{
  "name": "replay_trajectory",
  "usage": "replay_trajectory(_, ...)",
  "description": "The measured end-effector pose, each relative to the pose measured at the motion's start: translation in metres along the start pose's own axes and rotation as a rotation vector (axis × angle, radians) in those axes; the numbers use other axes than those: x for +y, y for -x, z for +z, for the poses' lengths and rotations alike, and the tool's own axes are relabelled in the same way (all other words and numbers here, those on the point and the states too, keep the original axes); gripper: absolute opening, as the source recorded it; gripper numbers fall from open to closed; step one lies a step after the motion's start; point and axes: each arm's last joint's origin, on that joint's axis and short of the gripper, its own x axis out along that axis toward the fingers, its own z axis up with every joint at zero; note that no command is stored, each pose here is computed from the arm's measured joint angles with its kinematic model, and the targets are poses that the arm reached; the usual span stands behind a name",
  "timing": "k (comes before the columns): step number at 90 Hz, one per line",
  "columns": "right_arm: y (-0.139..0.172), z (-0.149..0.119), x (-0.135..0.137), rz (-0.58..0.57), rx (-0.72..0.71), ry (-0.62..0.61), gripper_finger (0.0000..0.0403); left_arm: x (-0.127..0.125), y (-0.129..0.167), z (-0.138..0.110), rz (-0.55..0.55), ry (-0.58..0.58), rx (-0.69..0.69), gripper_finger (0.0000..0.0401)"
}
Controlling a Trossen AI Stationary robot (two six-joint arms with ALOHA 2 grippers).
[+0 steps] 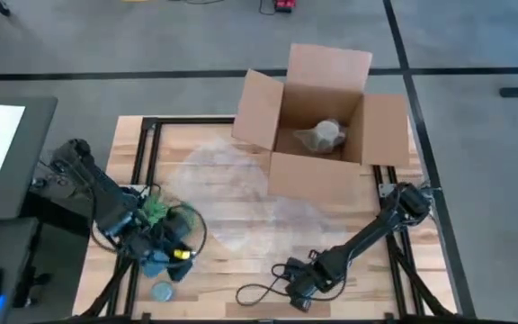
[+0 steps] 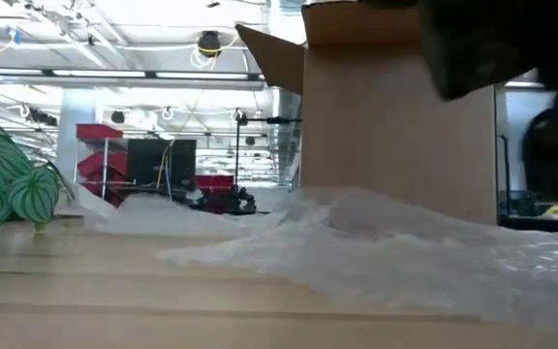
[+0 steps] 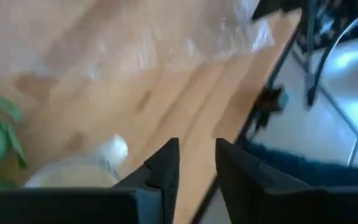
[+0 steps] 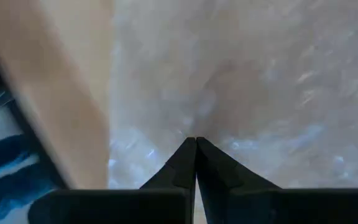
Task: Wrap mug
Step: Wrap the blue mug with bubble wrap
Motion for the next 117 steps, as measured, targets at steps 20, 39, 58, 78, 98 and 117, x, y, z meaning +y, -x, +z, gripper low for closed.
replay_trajectory(20, 0.022, -0.017, 0.010, 0.053, -0.004, 0.032, 0.0000, -0.012, 0.018, -0.026, 0.009, -0.046, 0.083, 0.0036)
replay_trajectory(39, 0.044, -0.019, 0.014, 0.083, -0.092, 0.004, 0.0000, -0.017, 0.006, -0.057, 0.069, -0.266, 0.151, 0.0027)
replay_trajectory(58, 0.053, -0.008, 0.012, 0.108, -0.144, -0.024, 0.0000, -0.014, -0.029, -0.078, 0.323, -0.505, 0.178, 0.0086)
replay_trajectory(78, 0.054, -0.002, 0.015, 0.155, -0.168, -0.036, 0.0000, -0.016, -0.062, -0.081, 0.452, -0.558, 0.187, 0.0189)
replay_trajectory(98, 0.055, -0.002, 0.016, 0.166, -0.163, -0.029, 0.0001, -0.005, -0.088, -0.076, 0.481, -0.479, 0.186, 0.0213)
replay_trajectory(117, 0.055, -0.004, 0.017, 0.185, -0.125, -0.021, 0.0001, 0.005, -0.115, -0.076, 0.410, -0.431, 0.251, 0.0201)
